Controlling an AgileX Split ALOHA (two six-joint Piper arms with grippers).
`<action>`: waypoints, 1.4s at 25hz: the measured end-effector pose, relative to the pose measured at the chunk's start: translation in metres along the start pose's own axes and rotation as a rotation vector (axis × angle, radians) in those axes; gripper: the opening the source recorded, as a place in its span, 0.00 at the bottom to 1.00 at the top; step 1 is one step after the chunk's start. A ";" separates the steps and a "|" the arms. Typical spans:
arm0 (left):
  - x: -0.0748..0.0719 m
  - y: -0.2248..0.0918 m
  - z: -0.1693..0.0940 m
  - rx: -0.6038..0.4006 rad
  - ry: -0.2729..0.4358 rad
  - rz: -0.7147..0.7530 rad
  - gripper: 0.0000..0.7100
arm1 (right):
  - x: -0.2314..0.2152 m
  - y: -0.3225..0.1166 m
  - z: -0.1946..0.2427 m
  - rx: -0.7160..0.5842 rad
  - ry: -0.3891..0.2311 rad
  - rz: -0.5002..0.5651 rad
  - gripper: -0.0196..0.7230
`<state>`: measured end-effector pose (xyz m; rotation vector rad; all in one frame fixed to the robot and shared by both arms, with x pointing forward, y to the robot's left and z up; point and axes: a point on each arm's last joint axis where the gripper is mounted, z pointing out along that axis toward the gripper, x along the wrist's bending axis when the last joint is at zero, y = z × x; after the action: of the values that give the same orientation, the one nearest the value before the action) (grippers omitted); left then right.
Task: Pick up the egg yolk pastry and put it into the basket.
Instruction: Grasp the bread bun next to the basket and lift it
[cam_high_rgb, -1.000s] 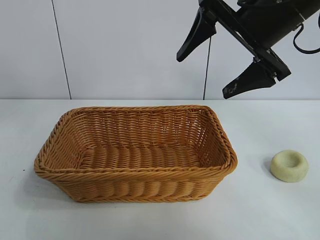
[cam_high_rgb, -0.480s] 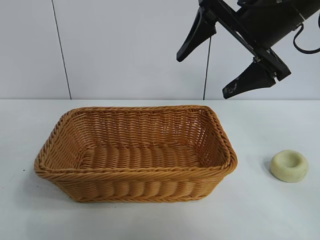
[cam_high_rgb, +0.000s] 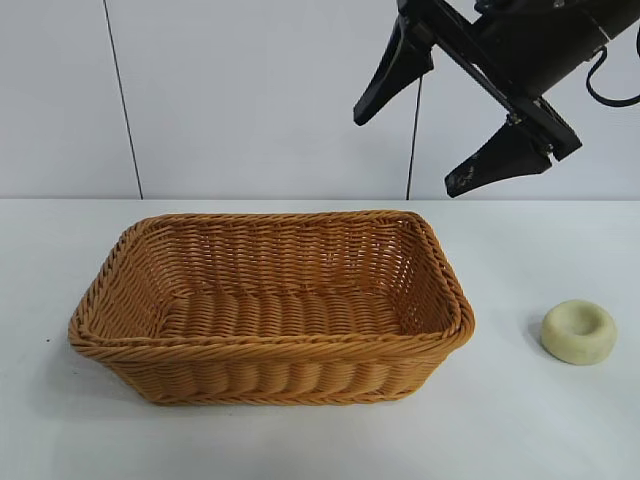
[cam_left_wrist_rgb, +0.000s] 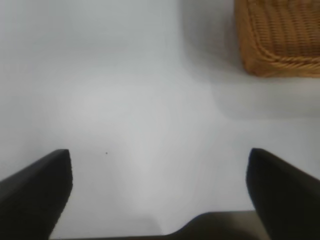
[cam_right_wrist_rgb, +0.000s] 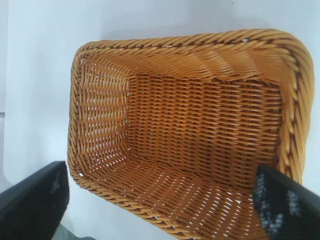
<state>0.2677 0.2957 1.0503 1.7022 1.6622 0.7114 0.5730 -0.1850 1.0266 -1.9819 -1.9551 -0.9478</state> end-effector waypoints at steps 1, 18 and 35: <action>0.000 -0.002 -0.004 -0.030 -0.002 0.001 0.98 | -0.001 0.000 0.000 0.003 -0.011 -0.007 0.96; -0.001 -0.021 -0.029 -0.233 -0.011 0.011 0.98 | -0.022 0.010 -0.031 0.096 -0.454 -0.124 0.96; -0.001 -0.021 -0.029 -0.233 -0.011 0.011 0.98 | -0.072 0.024 -0.052 0.113 -0.569 -0.006 0.96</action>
<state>0.2323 0.2963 1.0532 1.5480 1.4993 0.8637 0.5858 -0.2756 1.0334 -2.3581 -2.2175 -0.2687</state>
